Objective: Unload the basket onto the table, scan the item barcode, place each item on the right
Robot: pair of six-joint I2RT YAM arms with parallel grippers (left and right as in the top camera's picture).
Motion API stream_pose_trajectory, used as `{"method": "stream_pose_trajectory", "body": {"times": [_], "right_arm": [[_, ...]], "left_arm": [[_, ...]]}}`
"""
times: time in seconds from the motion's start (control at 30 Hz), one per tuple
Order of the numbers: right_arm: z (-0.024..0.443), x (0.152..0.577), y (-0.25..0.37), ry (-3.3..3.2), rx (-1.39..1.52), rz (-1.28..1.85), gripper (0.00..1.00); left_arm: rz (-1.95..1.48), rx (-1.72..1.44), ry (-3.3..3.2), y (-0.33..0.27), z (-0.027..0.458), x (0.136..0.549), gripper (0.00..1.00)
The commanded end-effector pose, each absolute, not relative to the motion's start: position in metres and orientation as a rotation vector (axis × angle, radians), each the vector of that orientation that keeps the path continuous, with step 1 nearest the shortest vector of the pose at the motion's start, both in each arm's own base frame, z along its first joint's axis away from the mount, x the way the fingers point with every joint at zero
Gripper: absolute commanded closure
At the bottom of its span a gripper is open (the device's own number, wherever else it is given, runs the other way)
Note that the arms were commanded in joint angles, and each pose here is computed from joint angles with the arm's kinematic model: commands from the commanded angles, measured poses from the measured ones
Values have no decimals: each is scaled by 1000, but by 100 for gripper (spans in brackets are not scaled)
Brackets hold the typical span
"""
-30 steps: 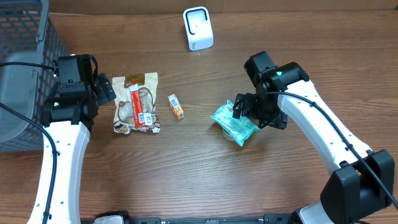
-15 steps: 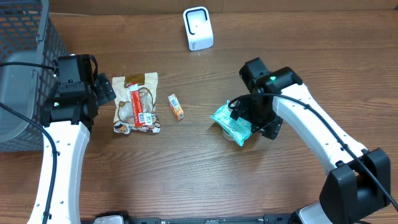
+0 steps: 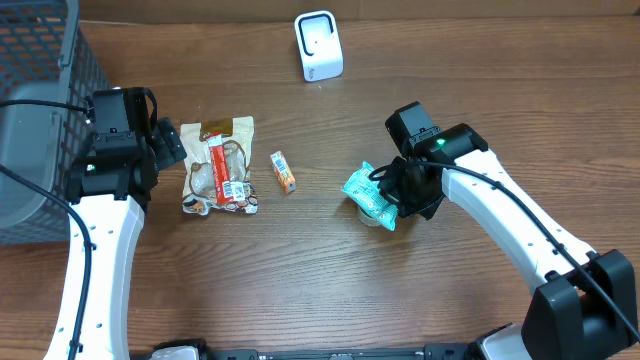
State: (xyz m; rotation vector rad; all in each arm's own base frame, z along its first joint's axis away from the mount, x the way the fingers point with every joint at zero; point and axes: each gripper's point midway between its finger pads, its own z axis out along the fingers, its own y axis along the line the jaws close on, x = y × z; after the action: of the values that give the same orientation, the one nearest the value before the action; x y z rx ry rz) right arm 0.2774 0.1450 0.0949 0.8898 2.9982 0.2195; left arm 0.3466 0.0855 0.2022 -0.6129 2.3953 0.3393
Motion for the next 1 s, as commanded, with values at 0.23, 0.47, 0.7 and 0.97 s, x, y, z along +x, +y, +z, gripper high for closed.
{"method": "stream_pose_trajectory", "body": {"times": [0.23,0.47,0.7,0.97], "right_arm": [[139,303,151,2984,600,241,96],[169,321,213,2919,255,635,96],[144,301,254,2930,-63,480,93],[120,288,269,2968,-151,367,35]], "left_arm": [[356,-612,2382,87,207,349,0],[356,-612,2382,87,207,349,0],[356,-612,2382,87,207,349,0],[356,-612,2382,87,207,349,0]]}}
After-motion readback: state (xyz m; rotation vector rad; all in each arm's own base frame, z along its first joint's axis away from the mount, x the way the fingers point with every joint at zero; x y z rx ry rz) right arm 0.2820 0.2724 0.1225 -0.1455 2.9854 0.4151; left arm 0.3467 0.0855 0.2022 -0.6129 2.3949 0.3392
